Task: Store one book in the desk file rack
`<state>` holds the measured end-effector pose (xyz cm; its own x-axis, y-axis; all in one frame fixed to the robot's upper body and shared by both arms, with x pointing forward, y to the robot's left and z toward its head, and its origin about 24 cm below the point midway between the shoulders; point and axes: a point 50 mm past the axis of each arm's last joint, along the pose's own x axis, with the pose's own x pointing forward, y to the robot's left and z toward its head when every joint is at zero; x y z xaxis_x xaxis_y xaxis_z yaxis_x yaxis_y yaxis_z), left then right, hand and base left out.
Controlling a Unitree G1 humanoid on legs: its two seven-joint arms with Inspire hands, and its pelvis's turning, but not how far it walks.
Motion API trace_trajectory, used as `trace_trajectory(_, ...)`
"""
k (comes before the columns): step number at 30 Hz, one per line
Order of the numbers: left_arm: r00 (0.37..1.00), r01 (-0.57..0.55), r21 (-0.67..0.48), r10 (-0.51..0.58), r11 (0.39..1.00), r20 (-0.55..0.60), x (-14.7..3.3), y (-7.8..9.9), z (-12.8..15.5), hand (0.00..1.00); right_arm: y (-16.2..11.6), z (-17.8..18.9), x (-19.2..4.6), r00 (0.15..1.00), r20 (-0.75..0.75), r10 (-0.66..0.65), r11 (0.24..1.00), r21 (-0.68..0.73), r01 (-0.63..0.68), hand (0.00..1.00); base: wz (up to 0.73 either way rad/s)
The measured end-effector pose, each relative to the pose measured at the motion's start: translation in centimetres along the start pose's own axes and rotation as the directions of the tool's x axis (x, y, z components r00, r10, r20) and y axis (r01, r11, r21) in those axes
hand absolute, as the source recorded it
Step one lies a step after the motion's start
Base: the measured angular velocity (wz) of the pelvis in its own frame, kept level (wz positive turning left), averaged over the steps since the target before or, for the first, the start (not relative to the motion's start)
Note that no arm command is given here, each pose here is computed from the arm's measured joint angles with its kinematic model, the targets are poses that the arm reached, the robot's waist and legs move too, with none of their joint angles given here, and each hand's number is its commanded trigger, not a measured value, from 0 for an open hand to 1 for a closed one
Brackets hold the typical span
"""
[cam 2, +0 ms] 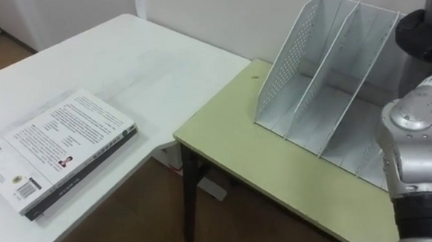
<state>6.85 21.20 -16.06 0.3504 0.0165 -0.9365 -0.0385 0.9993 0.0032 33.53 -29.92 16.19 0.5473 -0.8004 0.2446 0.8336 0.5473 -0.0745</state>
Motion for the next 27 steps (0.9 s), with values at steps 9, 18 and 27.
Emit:
trace_trajectory(9,1.000,-0.001,0.041,0.001,0.999,-0.002,-0.1,0.4,0.4,0.00,0.9,-0.9,1.2,0.991,-0.127,0.042,0.999,-0.025,-0.045,1.00,0.00)
trace_trajectory(18,1.000,-0.006,0.060,0.006,0.998,-0.001,-0.2,0.7,0.6,0.00,0.9,-2.2,1.1,0.974,-0.217,0.058,0.998,-0.025,-0.065,0.00,0.00)
trace_trajectory(27,1.000,-0.014,0.060,0.014,0.998,-0.007,-0.3,0.8,0.7,0.00,0.6,-1.7,2.0,0.956,-0.281,0.081,0.995,0.084,-0.060,0.00,0.03)
